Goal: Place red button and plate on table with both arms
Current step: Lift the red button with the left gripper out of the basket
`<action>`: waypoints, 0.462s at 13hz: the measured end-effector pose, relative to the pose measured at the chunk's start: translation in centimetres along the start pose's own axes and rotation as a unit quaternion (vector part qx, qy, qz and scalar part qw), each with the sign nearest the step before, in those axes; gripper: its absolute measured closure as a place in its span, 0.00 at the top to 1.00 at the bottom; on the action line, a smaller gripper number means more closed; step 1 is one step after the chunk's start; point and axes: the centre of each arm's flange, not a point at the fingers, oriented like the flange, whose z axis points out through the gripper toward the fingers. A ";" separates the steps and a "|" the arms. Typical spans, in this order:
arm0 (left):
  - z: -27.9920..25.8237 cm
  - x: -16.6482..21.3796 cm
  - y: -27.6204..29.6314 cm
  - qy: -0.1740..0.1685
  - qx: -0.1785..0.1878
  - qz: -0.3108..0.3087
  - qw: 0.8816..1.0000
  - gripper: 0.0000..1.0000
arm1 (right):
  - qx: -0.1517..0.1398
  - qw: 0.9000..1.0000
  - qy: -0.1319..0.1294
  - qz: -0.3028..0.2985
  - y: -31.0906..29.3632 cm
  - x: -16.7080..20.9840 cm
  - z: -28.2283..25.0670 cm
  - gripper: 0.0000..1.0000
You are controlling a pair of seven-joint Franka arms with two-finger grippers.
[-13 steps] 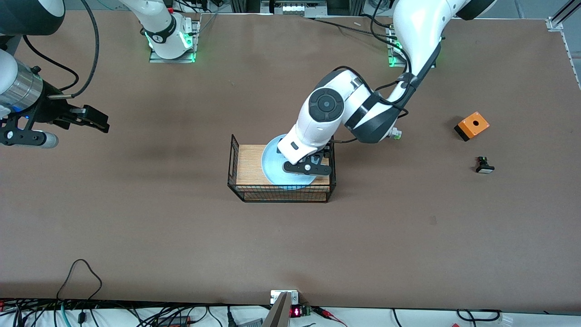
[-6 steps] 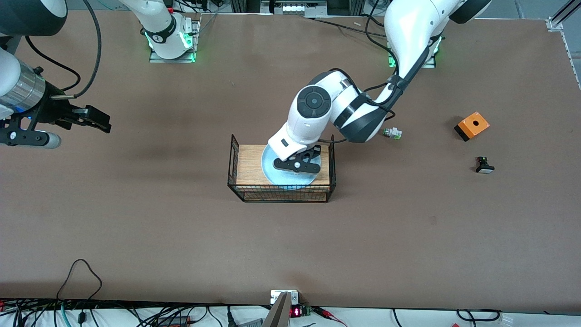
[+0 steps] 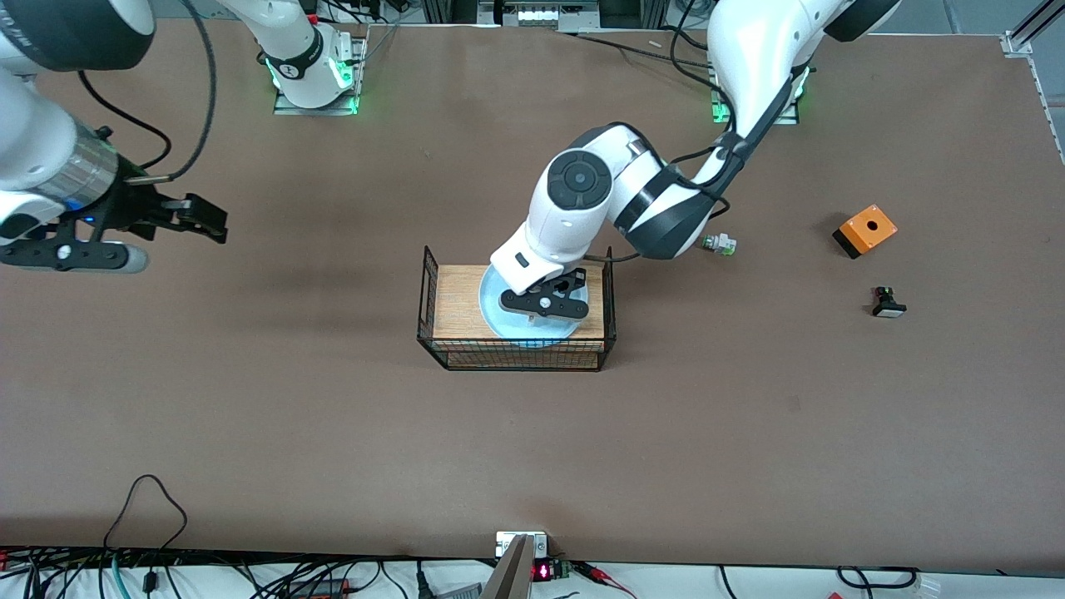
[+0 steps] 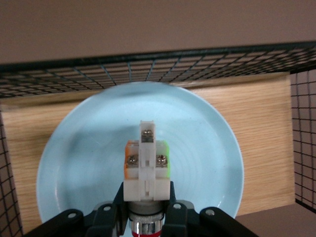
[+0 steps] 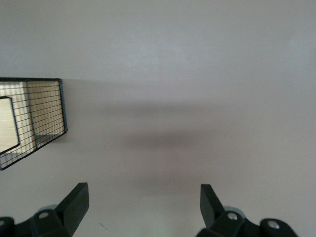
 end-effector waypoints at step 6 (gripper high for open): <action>-11.2 -0.8 -1.8 0.016 0.029 -0.010 0.999 0.31 | 0.029 1.000 0.003 -0.010 -2.0 -0.2 -0.2 1.00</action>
